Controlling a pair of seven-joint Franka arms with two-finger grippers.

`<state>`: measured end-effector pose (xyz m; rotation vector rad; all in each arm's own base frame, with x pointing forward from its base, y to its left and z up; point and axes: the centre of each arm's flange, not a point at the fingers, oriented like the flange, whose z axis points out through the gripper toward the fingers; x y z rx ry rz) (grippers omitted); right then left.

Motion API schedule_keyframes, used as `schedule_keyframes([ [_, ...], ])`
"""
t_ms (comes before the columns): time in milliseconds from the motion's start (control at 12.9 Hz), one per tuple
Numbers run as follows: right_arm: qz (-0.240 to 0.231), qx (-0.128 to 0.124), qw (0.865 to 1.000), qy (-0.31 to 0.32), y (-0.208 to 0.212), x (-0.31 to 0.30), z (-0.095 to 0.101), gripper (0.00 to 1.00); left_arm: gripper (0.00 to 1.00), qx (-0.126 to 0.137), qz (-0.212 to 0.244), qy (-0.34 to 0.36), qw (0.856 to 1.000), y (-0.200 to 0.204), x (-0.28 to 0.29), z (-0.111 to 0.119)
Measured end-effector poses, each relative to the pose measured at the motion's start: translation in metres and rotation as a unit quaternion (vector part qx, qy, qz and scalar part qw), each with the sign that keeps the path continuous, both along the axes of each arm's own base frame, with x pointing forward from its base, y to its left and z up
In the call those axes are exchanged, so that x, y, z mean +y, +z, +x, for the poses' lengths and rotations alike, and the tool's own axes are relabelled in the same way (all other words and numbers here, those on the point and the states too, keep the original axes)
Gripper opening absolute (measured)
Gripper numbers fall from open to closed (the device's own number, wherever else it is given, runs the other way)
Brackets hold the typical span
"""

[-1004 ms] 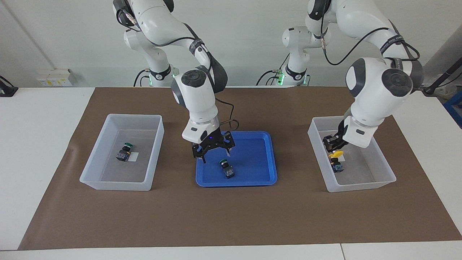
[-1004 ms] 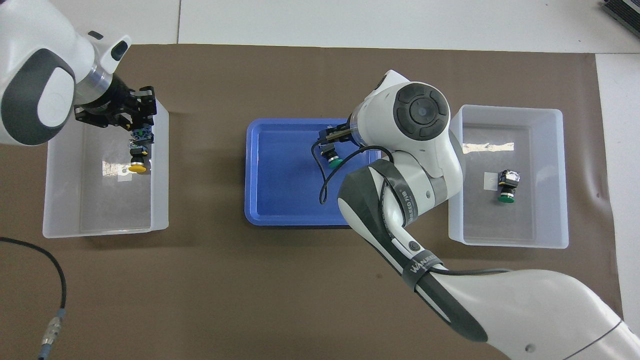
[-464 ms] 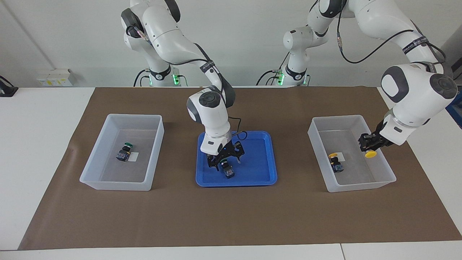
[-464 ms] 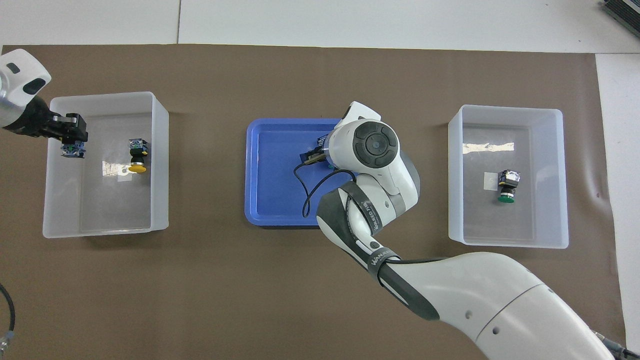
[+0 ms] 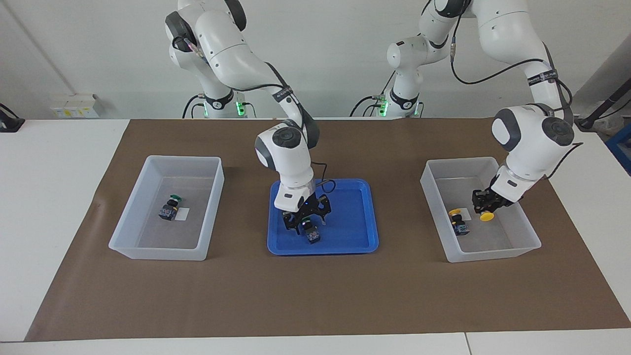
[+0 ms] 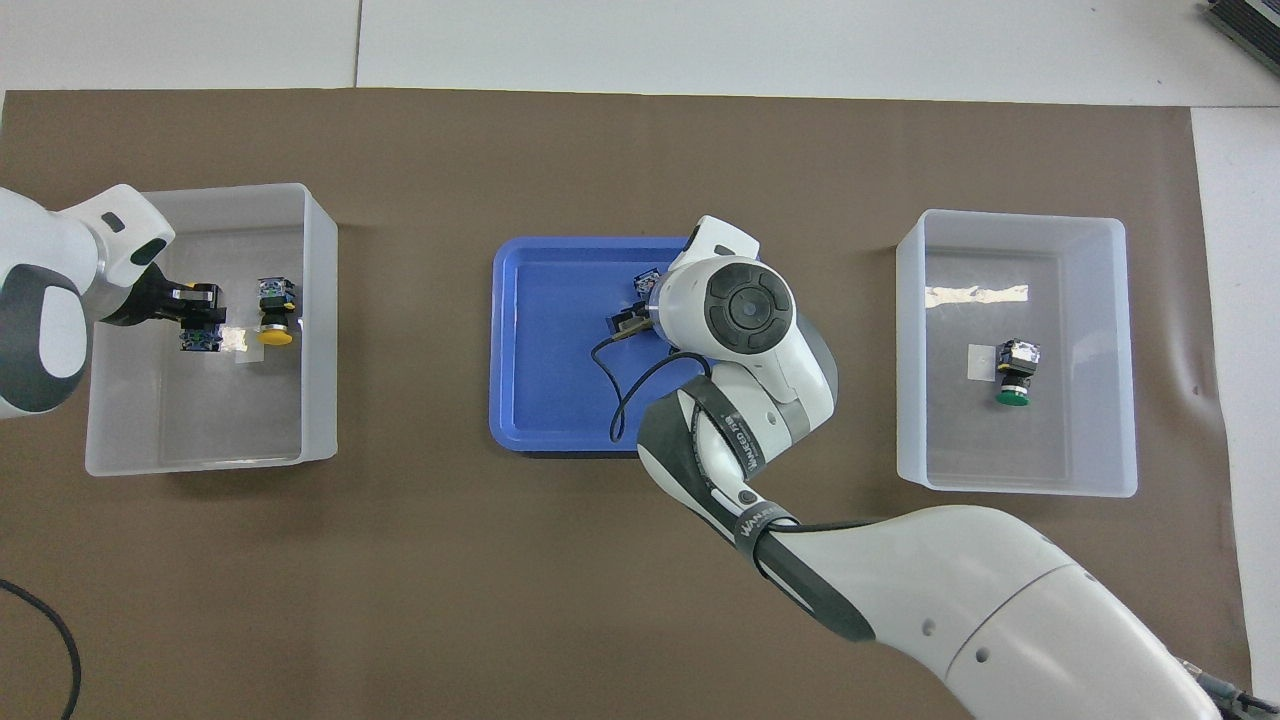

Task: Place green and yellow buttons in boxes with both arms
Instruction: 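Open the left gripper in the box while the right gripper lifts green, then lower the green button into the nearby box and open the right gripper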

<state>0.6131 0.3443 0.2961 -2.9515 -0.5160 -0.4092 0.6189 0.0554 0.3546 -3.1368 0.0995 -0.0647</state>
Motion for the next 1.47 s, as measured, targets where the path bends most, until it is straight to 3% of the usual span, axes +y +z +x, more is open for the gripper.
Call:
schedule_keyframes([
  [232,0.0,0.001,1.0,0.0,-0.004,0.0,-0.001,0.47,0.42,0.001,-0.001,0.008,1.0,-0.02,0.009,-0.009],
  [309,0.001,0.001,1.0,-0.001,-0.004,0.0,-0.001,0.41,0.42,0.001,-0.001,0.008,1.0,-0.02,0.009,-0.009],
  [541,-0.008,0.022,0.999,-0.035,0.017,-0.003,-0.002,0.41,0.45,0.0,-0.001,0.008,1.0,-0.02,0.009,-0.009],
  [773,-0.048,0.053,0.995,-0.076,0.12,-0.046,-0.009,0.41,0.52,0.0,-0.002,0.006,1.0,-0.019,0.007,-0.008],
  [927,-0.071,0.074,0.988,-0.112,0.18,-0.107,-0.015,0.41,0.58,0.0,-0.002,0.004,1.0,-0.008,0.005,-0.003],
  [1004,-0.082,0.084,0.986,-0.119,0.198,-0.149,-0.014,0.41,0.67,0.003,-0.001,0.004,1.0,0.002,0.005,0.001],
  [1236,-0.102,0.113,0.983,-0.098,0.196,-0.278,-0.003,0.41,0.7,0.032,-0.001,0.002,0.999,0.046,0.003,0.011],
  [1468,-0.106,0.137,0.982,-0.079,0.145,-0.354,-0.014,0.41,0.7,0.068,0.0,-0.008,0.998,0.13,-0.011,0.013],
])
